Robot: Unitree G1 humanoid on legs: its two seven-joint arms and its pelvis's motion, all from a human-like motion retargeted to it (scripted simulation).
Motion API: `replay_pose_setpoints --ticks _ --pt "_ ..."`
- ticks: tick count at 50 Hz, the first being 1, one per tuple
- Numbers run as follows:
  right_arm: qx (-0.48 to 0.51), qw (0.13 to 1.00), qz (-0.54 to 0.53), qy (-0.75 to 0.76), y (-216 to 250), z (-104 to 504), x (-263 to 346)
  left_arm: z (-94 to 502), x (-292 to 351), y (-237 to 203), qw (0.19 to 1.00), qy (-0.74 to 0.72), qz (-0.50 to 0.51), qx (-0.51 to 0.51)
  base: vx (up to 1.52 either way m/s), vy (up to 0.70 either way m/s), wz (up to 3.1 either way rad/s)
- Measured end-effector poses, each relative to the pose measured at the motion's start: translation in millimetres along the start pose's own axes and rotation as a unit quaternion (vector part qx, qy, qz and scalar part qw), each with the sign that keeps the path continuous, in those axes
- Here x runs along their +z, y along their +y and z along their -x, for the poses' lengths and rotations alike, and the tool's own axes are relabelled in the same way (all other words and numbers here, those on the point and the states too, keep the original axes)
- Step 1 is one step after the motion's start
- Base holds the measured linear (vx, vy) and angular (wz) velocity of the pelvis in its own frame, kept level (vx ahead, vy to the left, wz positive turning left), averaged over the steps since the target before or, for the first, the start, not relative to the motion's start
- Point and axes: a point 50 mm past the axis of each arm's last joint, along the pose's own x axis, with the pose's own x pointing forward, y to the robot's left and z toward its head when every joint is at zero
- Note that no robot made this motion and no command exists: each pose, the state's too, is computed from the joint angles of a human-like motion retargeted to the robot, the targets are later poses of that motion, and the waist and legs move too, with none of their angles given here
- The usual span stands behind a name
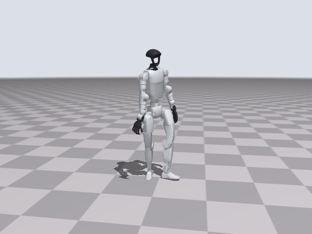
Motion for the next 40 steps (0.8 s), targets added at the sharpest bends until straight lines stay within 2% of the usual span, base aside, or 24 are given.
replay_pose_setpoints --ticks 2,5,12,15,21,26,30,35,40 --pt "0.001 0.999 -0.015 -0.043 3 4 17 0 -27 -5 0.998 0.052 0.036 0.0 -0.16 0.02 1.89" --pt "0.038 0.992 -0.049 -0.107 13 10 38 4 -61 -14 0.992 0.12 0.035 0.0 -0.14 0.05 1.6" --pt "0.146 0.979 -0.049 -0.131 50 14 43 18 -118 -46 0.968 0.213 -0.085 -0.104 0.0 0.14 1.02" --pt "0.163 0.981 0.004 -0.106 61 14 35 22 -130 -60 0.955 0.218 -0.12 -0.162 0.06 0.12 0.93" --pt "0.158 0.968 0.181 -0.071 68 14 26 30 -150 -75 0.948 0.232 -0.086 -0.199 0.14 0.07 0.41" --pt "0.104 0.955 0.276 -0.045 62 7 12 35 -158 -81 0.939 0.253 -0.072 -0.22 0.34 0.22 0.0" --pt "0.071 0.973 0.219 -0.034 67 0 -9 30 -150 -69 0.945 0.247 -0.086 -0.194 0.4 0.21 0.2" --pt "0.145 0.985 0.097 -0.005 79 -4 -31 12 -103 -33 0.969 0.181 -0.129 -0.106 0.3 0.07 0.61" --pt "0.19 0.979 0.072 0.011 88 -6 -46 1 -36 7 0.986 0.078 -0.145 -0.019 0.25 -0.03 0.9"
